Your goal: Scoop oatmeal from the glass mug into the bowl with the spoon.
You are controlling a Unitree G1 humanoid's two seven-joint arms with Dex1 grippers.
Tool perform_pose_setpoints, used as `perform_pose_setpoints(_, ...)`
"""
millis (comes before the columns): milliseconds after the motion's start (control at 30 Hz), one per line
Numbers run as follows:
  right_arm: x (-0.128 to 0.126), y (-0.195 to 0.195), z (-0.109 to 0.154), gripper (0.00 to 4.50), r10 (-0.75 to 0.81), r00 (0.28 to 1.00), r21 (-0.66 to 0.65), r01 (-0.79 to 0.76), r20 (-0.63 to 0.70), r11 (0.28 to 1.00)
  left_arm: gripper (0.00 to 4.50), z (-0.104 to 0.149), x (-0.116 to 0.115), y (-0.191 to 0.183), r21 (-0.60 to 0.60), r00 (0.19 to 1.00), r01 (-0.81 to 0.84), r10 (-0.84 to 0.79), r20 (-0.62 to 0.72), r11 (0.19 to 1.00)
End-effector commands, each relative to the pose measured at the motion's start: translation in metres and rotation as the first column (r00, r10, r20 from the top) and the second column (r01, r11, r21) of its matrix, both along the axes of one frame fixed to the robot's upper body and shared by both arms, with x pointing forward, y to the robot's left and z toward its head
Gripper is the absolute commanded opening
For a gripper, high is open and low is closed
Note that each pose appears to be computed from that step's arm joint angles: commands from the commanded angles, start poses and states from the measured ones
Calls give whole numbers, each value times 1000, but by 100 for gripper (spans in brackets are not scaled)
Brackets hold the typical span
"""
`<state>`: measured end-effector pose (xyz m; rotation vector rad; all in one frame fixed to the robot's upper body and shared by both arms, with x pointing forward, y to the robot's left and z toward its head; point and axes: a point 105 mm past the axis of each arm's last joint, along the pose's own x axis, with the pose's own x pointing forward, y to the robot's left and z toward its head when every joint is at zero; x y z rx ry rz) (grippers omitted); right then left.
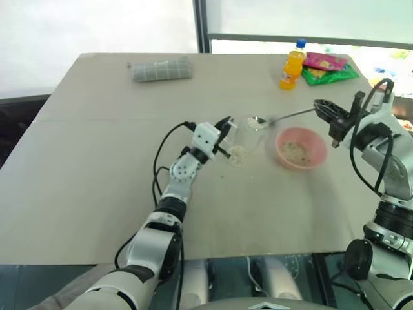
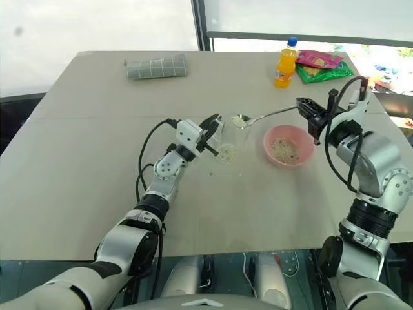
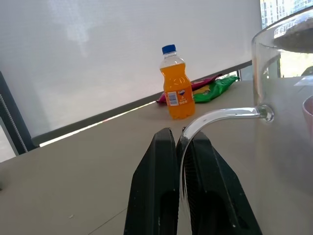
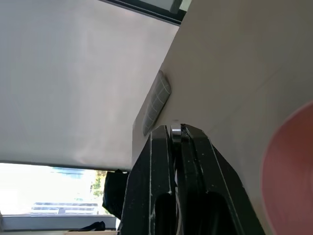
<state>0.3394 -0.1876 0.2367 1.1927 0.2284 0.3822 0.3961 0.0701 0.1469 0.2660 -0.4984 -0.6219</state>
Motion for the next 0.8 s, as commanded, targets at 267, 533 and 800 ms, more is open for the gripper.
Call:
perform_pose_setpoints(267, -16, -23, 23, 0, -83, 990, 6, 82, 111, 997, 5, 3, 1, -2, 13, 1000, 17, -17, 17, 1000)
perform_pose_setpoints(533, -26, -62, 18, 0, -195, 976, -9, 197, 97, 980, 5, 2, 3, 0, 13, 1000, 10, -10, 6, 1000)
perform_pose_setpoints(800, -35, -86, 1, 0, -234, 971, -92, 237, 44, 967, 5, -1, 3, 4, 27, 1000, 6, -6, -2, 1000)
